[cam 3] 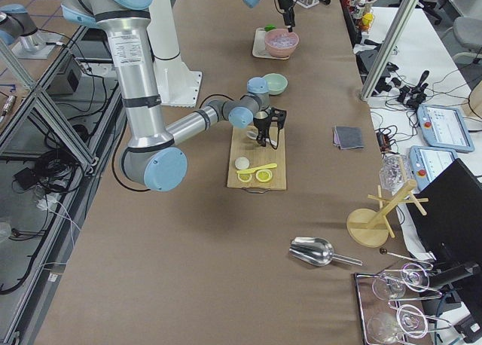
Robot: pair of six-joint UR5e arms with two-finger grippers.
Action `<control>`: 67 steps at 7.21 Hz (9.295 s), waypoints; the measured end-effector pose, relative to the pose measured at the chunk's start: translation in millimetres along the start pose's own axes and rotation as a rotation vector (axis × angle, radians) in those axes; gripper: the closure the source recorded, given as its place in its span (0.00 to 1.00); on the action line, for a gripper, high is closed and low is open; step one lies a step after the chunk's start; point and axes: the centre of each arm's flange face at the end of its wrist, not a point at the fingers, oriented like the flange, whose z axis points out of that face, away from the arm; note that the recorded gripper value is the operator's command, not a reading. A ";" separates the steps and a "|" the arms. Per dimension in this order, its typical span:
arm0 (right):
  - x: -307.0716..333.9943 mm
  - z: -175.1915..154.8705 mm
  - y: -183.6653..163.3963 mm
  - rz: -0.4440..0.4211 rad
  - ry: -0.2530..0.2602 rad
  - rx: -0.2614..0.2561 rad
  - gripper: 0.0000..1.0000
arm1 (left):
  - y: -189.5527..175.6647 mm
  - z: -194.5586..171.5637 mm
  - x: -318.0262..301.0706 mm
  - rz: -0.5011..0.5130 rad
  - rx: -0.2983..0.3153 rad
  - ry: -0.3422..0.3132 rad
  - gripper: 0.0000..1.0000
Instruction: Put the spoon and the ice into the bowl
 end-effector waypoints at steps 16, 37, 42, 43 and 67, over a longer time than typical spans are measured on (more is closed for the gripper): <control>-207.7 -156.9 -21.0 0.049 -0.275 0.047 1.00 | 11.7 41.1 -39.7 0.058 -0.062 -0.084 0.19; -314.9 -77.8 -5.0 0.068 -0.391 0.207 0.00 | 37.6 61.3 -31.0 0.071 -0.101 -0.087 0.17; -290.1 -124.9 -58.3 0.063 -0.395 0.166 0.00 | 41.2 67.1 -36.4 0.060 -0.112 -0.103 0.17; -287.6 -127.8 -62.9 0.060 -0.397 0.161 0.00 | 42.5 70.5 -39.0 0.059 -0.118 -0.109 0.17; -233.6 -141.7 -83.6 0.034 -0.406 0.129 0.00 | -1.6 35.8 115.3 -0.114 -0.008 0.082 1.00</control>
